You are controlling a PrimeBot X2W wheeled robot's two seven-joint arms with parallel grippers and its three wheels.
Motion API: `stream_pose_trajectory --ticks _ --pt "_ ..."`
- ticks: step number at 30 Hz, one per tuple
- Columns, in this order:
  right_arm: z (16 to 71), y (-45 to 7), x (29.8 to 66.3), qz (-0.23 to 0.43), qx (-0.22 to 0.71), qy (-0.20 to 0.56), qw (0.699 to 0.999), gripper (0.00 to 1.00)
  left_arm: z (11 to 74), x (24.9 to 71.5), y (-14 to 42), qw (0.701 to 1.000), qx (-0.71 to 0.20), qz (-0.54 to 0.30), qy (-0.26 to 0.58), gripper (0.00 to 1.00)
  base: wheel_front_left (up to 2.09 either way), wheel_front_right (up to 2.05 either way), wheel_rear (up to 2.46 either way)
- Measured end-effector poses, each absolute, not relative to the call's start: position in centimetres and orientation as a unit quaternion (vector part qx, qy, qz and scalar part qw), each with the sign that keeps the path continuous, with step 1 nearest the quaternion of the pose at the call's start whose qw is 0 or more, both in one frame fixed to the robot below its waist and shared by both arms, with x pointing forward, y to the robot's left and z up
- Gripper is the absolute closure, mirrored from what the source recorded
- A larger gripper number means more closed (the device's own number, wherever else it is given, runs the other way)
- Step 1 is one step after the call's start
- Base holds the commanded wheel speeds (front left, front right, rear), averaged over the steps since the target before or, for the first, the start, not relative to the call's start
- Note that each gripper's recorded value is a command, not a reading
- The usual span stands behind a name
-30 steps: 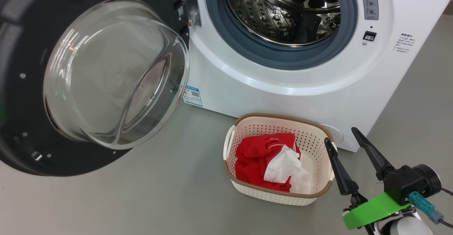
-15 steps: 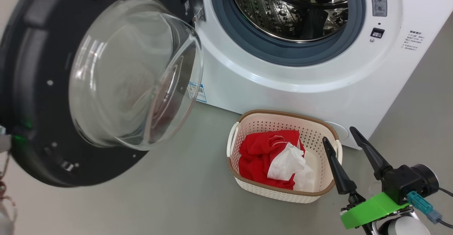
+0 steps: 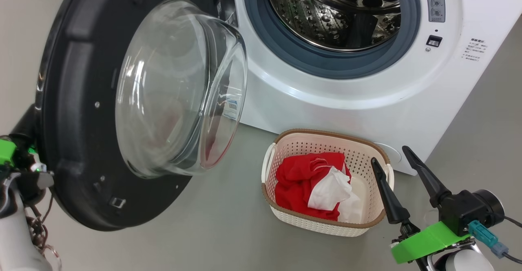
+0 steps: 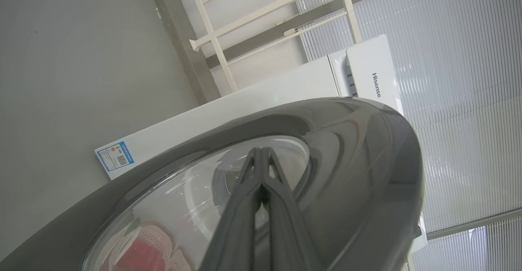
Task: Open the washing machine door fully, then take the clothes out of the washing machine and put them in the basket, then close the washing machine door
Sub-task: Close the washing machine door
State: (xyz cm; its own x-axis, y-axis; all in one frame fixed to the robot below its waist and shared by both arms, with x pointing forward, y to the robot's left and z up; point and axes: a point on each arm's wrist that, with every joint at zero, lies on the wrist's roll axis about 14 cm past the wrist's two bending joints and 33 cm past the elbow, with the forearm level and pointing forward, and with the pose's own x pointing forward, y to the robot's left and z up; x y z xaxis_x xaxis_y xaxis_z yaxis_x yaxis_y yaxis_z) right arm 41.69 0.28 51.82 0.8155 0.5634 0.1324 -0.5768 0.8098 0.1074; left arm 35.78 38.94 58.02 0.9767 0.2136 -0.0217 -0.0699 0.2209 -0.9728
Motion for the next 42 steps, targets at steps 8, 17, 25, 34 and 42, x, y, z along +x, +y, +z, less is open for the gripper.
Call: stream_pose_trajectory --ticks 8,17,25,34,42 --pt "52.0 0.0 41.6 0.294 0.075 -0.048 0.952 0.0 58.8 35.1 37.0 0.791 -0.606 0.065 -0.052 1.0 0.0 0.0 0.0" --pt "52.2 -0.4 41.4 0.288 0.076 -0.05 0.953 0.0 59.5 35.0 33.7 0.789 -0.612 0.025 -0.045 1.0 0.0 0.0 0.0" --pt "52.1 -0.8 41.4 0.281 0.077 -0.05 0.955 0.0 59.4 35.1 29.5 0.787 -0.616 -0.013 -0.024 1.0 0.0 0.0 0.0" --pt "51.9 -1.8 41.4 0.267 0.077 -0.048 0.96 0.0 59.4 35.7 26.6 0.781 -0.623 -0.038 -0.009 1.0 0.0 0.0 0.0" --pt "51.8 -3.3 41.4 0.247 0.076 -0.048 0.965 0.0 59.8 36.7 23.6 0.776 -0.625 -0.078 0.009 1.0 0.0 0.0 0.0"
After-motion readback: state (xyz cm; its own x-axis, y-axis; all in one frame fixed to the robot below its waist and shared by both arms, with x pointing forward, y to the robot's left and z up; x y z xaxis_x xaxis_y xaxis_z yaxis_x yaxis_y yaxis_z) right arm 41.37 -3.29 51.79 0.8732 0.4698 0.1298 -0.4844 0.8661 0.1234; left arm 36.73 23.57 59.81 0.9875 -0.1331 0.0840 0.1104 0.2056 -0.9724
